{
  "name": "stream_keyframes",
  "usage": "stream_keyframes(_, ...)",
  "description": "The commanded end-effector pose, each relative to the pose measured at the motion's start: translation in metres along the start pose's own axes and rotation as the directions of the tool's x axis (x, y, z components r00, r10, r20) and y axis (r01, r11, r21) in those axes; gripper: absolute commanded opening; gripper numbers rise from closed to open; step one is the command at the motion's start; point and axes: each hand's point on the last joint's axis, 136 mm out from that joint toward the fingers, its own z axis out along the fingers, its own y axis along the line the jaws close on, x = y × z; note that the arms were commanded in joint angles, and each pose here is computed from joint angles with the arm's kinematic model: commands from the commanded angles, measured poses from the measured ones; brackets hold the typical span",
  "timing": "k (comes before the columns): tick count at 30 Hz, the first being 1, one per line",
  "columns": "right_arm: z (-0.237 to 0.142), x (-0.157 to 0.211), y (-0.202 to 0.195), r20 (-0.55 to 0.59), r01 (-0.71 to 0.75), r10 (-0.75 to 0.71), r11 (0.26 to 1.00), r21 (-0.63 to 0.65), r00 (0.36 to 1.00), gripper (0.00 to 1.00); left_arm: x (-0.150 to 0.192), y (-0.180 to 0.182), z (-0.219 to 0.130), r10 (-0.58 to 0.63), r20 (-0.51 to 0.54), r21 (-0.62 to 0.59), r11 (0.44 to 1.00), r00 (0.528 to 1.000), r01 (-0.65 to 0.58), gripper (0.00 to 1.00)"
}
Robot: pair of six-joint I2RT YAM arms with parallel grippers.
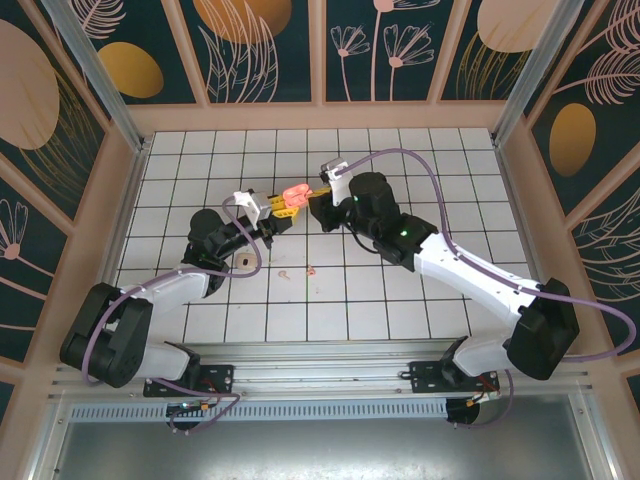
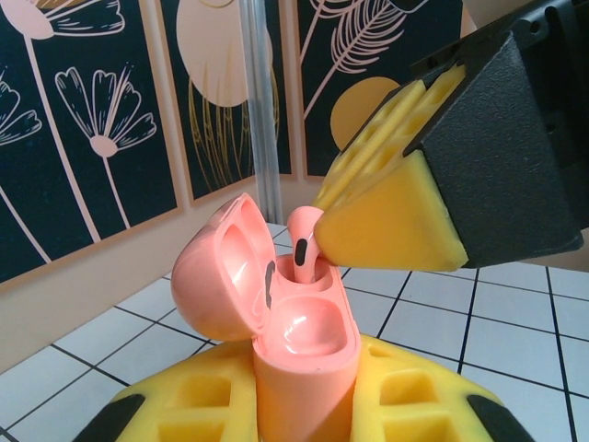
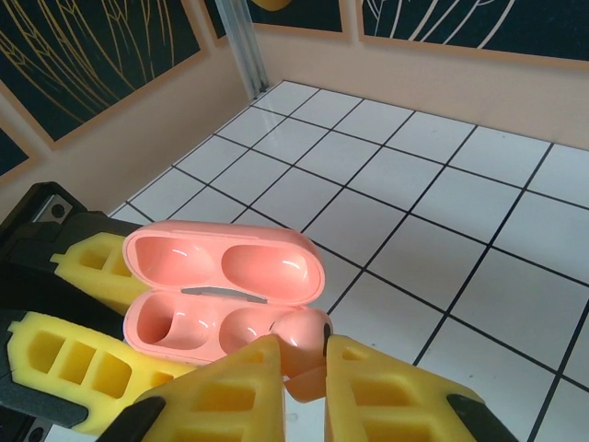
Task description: Insert the wireless bluetooth earbuds into the charging case
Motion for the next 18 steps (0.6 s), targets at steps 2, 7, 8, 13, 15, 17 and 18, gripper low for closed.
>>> stream_keyframes(2, 0.004, 0.011, 0.031, -0.057, -0.016, 0.011, 0.995, -0.1, 0.998, 0.18, -0.026, -0.009, 0.0, 0.079, 0.075, 0.023, 0.996, 0.994, -0.081, 0.01)
stream_keyframes(7, 0.001, 0.005, 0.033, -0.039, -0.023, 0.019, 0.993, -0.117, 0.999, 0.22, -0.026, -0.009, 0.0, 0.081, 0.074, 0.024, 0.996, 0.994, -0.083, 0.01)
stream_keyframes(8, 0.0, 0.003, 0.033, -0.034, -0.03, 0.026, 0.992, -0.122, 0.999, 0.23, -0.025, -0.009, 0.001, 0.08, 0.073, 0.026, 0.996, 0.994, -0.082, 0.01)
stream_keyframes(13, -0.004, -0.006, 0.032, -0.017, -0.068, 0.066, 0.987, -0.146, 0.998, 0.33, -0.026, -0.01, 0.001, 0.08, 0.073, 0.028, 0.996, 0.994, -0.082, 0.01)
stream_keyframes(15, -0.005, -0.009, 0.031, -0.012, -0.079, 0.078, 0.985, -0.155, 0.997, 0.36, -0.025, -0.01, 0.001, 0.08, 0.072, 0.029, 0.996, 0.994, -0.082, 0.01)
stream_keyframes(17, -0.007, -0.012, 0.031, -0.005, -0.088, 0.089, 0.982, -0.169, 0.996, 0.4, -0.026, -0.01, 0.001, 0.082, 0.073, 0.029, 0.996, 0.994, -0.084, 0.01)
stream_keyframes(18, -0.008, -0.014, 0.031, -0.001, -0.089, 0.09, 0.981, -0.173, 0.996, 0.41, -0.025, -0.01, 0.001, 0.08, 0.071, 0.03, 0.996, 0.994, -0.082, 0.01)
